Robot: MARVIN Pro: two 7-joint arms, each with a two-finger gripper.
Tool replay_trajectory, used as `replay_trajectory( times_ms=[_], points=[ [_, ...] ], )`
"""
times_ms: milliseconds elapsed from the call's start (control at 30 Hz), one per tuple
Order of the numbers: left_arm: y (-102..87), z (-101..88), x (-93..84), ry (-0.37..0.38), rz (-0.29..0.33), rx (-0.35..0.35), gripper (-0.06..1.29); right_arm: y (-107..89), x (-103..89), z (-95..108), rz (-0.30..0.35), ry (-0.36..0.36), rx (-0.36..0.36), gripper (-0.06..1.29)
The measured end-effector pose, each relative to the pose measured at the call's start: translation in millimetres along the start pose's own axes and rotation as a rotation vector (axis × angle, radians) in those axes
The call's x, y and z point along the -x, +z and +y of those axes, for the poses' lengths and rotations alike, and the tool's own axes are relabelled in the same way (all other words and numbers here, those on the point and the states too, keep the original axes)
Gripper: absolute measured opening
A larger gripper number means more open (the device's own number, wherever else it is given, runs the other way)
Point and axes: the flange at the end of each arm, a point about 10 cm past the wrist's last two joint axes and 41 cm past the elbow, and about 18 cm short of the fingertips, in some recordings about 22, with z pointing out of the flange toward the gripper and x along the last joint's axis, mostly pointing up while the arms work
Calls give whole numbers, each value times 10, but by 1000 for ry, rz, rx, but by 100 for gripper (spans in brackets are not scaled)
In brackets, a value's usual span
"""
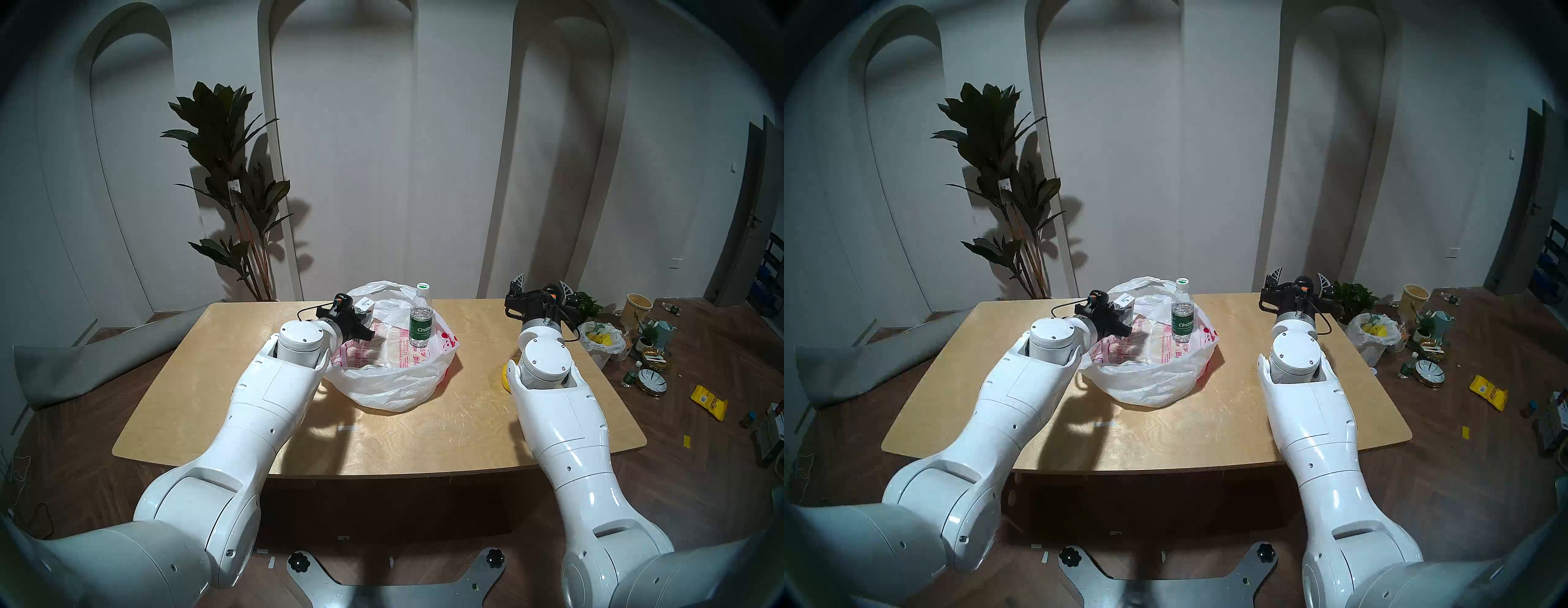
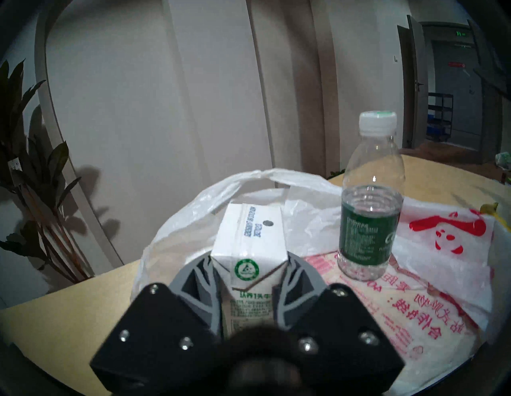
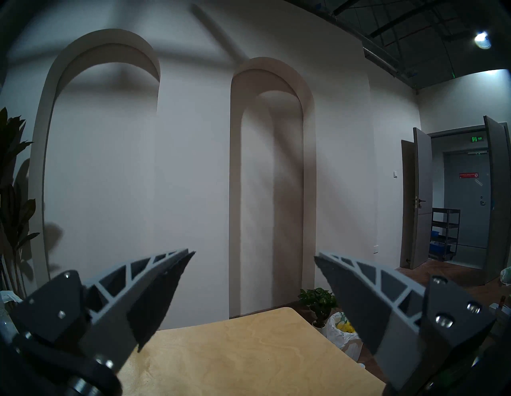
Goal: Bag the groceries: heavy items first, fragile items on top
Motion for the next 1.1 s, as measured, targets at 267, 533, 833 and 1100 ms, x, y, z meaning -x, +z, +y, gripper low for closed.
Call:
replay_trajectory(
  times_ms=[267, 533, 833, 1100],
  points=[
    [2, -27, 84, 28, -7, -2, 25, -111, -113, 39, -20, 9, -15, 125],
    [-1, -52, 269, 51, -48, -6, 55, -236, -214, 83, -50, 14, -34, 125],
    [-9, -186, 132, 73, -9, -38, 124, -378, -317, 130, -90, 17, -56, 125],
    [-50, -401, -416, 94, 136, -86, 124, -508, -453, 137, -104, 14, -89, 125]
  ],
)
